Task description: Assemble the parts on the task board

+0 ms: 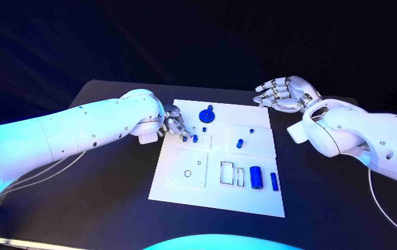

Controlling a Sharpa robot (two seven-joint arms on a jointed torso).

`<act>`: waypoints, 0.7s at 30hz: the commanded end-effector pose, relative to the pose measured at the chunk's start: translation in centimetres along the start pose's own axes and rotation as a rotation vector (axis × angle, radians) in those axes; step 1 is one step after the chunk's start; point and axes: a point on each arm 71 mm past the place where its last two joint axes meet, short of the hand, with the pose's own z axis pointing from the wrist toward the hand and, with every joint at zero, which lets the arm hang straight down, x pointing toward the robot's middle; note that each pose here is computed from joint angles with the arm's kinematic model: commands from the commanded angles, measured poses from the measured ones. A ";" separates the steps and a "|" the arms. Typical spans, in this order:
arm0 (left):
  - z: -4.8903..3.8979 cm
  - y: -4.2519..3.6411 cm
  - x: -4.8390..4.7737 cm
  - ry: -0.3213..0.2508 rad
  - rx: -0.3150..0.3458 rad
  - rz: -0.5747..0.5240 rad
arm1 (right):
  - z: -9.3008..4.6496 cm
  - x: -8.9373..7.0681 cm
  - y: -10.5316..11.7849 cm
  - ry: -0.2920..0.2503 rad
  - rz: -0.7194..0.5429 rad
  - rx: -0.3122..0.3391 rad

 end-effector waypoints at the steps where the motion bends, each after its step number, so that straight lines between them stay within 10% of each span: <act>1: 0.04 -0.22 0.26 0.025 0.007 0.001 | 0.0 0.1 0.1 0.014 -0.001 -0.008; 21: -0.22 0.81 -0.21 0.001 -0.017 0.000 | 0.0 0.0 0.0 0.014 -0.002 -0.008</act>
